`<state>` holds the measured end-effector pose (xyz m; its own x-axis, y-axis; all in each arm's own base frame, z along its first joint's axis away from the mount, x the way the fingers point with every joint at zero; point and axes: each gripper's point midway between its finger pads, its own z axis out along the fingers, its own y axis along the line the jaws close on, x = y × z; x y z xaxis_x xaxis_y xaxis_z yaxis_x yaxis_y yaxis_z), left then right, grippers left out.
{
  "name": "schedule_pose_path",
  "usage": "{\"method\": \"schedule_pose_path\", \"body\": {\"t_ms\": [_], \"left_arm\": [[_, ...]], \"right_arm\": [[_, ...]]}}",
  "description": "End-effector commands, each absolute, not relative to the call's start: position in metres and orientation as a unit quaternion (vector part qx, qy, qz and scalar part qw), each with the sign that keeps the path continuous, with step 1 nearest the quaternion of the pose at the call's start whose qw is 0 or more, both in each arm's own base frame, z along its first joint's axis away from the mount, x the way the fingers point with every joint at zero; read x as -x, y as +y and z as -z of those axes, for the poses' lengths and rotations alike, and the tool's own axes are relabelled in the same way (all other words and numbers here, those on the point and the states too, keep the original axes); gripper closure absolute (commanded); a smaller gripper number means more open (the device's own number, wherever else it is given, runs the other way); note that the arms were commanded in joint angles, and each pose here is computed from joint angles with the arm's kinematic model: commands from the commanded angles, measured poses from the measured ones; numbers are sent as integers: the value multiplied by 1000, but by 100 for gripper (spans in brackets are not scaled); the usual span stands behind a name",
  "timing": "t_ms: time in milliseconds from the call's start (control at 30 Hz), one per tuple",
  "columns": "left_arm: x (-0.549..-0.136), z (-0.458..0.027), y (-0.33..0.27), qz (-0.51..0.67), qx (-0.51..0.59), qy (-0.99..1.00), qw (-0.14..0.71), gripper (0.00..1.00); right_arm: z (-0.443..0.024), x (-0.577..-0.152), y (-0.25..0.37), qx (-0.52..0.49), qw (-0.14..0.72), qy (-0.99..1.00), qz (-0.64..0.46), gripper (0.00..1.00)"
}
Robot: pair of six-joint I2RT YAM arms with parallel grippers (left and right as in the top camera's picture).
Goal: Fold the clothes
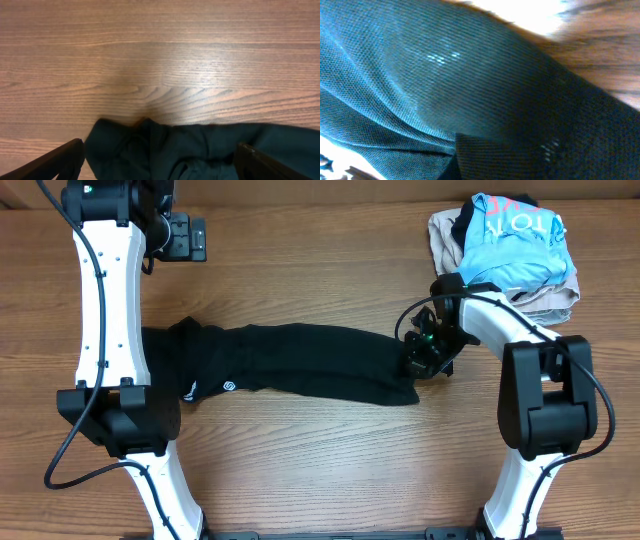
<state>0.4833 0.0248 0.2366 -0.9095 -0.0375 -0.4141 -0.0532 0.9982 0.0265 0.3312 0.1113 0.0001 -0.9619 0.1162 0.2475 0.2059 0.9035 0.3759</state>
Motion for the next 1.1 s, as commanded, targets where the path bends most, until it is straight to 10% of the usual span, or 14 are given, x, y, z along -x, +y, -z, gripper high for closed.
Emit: {"method": "schedule_pose_path", "body": {"t_ms": [0, 433, 1067], "left_arm": [[-484, -253, 24, -13, 16, 972, 235, 4], [-486, -255, 38, -52, 22, 969, 239, 1], [-488, -255, 37, -50, 22, 969, 242, 0]], "right_arm": [[13, -326, 62, 127, 110, -976, 139, 96], [-104, -340, -22, 183, -45, -969, 158, 96], [-113, -361, 152, 37, -98, -977, 185, 88]]}}
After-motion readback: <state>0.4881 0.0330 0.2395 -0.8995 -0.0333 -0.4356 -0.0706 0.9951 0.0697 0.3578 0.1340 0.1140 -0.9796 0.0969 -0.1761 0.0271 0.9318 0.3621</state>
